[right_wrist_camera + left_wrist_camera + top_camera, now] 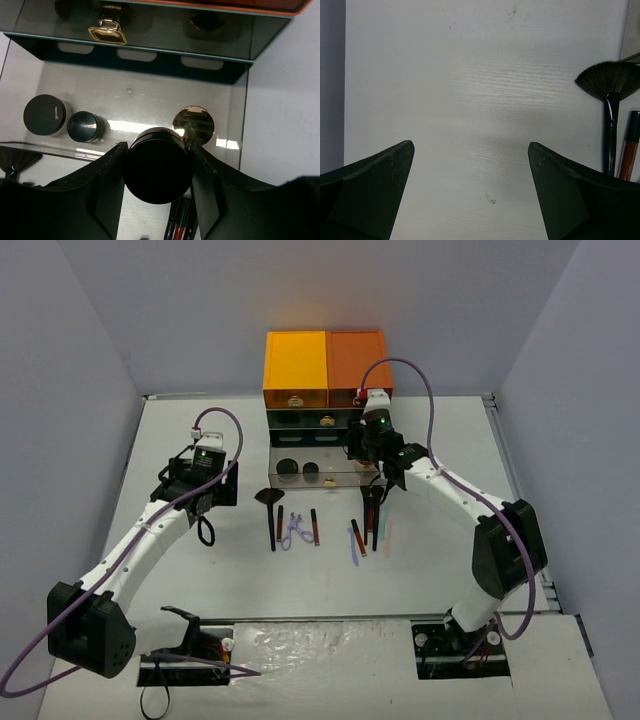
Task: Organize the makeup
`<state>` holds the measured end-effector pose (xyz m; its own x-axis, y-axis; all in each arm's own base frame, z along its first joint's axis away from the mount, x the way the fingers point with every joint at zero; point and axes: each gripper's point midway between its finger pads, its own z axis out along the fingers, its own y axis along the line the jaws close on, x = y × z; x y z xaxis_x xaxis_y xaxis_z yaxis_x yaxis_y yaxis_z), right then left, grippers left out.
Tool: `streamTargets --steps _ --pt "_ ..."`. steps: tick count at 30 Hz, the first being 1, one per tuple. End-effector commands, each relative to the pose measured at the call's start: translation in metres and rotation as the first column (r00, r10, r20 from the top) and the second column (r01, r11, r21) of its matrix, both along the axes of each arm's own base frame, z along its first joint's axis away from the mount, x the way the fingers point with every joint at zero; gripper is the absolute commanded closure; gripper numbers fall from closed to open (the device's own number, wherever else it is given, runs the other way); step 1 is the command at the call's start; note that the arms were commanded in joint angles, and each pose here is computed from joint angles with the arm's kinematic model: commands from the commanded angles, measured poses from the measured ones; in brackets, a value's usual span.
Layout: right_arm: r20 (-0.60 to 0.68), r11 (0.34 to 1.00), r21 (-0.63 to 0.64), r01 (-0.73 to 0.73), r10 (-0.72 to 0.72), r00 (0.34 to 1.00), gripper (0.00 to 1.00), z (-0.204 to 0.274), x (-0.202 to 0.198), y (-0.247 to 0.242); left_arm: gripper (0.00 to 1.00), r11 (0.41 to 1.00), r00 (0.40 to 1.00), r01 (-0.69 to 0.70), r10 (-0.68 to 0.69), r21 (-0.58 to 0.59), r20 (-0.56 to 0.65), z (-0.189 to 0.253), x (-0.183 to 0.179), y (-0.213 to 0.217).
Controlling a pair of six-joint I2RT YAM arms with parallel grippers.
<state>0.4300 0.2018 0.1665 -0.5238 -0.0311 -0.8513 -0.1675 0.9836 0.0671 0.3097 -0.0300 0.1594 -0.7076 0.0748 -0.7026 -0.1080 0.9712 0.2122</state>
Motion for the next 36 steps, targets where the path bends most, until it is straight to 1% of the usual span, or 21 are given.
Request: streamTargets --steps 1,3,4,8,10,12,15,16,17,19,22,26,29,34,36 --pt "0.034 0.999 0.018 -0.031 0.031 0.999 0.97 -0.004 0.028 0.028 0.03 0.999 0.993 -0.037 0.038 -0.007 0.115 0.031 0.015 0.004" --pt "0.028 0.999 0.015 -0.049 0.049 0.998 0.97 -0.012 0.035 0.039 0.03 0.999 0.993 -0.034 0.035 -0.007 0.112 0.030 0.016 0.004" --pt "0.010 0.998 0.002 -0.057 0.057 0.998 0.97 -0.024 0.038 0.044 0.03 0.999 0.993 -0.034 0.034 -0.006 0.111 0.030 0.016 0.004" --pt "0.002 0.997 0.001 -0.081 0.081 0.997 0.93 -0.037 0.048 0.061 0.03 0.999 0.994 -0.035 0.035 -0.002 0.107 0.029 0.016 0.004" --pt "0.002 0.996 0.006 -0.089 0.089 0.996 0.86 -0.040 0.050 0.066 0.03 0.999 0.994 -0.035 0.035 -0.002 0.106 0.029 0.016 0.004" --pt "-0.005 0.995 0.007 -0.095 0.095 0.995 0.72 -0.045 0.050 0.070 0.03 0.999 0.994 -0.034 0.034 -0.002 0.103 0.028 0.016 0.004" --pt "-0.019 0.996 0.004 -0.091 0.091 0.996 0.47 -0.052 0.048 0.070 0.03 1.000 0.995 -0.030 0.030 0.000 0.096 0.027 0.016 0.004" --pt "-0.021 0.996 0.001 -0.088 0.088 0.996 0.41 -0.053 0.048 0.069 0.03 1.000 0.995 -0.031 0.031 -0.001 0.096 0.027 0.017 0.004" --pt "-0.019 0.996 0.000 -0.084 0.084 0.996 0.32 -0.052 0.047 0.068 0.03 1.000 0.995 -0.029 0.029 -0.001 0.094 0.026 0.017 0.003" --pt "-0.011 0.998 -0.006 -0.070 0.069 0.998 0.18 -0.047 0.046 0.064 0.03 1.000 0.996 -0.027 0.027 -0.003 0.091 0.025 0.017 0.002" --pt "0.002 0.998 -0.006 -0.069 0.069 0.998 0.10 -0.034 0.044 0.062 0.03 1.000 0.996 -0.028 0.028 -0.002 0.087 0.025 0.017 0.003" --pt "0.037 0.998 0.016 -0.061 0.060 0.998 0.09 -0.006 0.033 0.056 0.03 1.000 0.996 -0.029 0.028 0.000 0.084 0.024 0.017 0.003" --pt "0.051 0.998 0.035 -0.044 0.043 0.998 0.09 0.005 0.014 0.053 0.03 0.999 0.996 -0.032 0.032 0.003 0.087 0.025 0.016 0.004" --pt "0.029 0.998 0.056 0.000 -0.002 1.000 0.09 -0.005 -0.025 0.051 0.03 0.999 0.996 -0.036 0.035 0.005 0.084 0.025 0.017 0.004" --pt "0.001 0.997 0.072 0.007 -0.007 1.000 0.09 -0.017 -0.040 0.052 0.03 0.999 0.996 -0.037 0.036 0.006 0.082 0.025 0.018 0.004"
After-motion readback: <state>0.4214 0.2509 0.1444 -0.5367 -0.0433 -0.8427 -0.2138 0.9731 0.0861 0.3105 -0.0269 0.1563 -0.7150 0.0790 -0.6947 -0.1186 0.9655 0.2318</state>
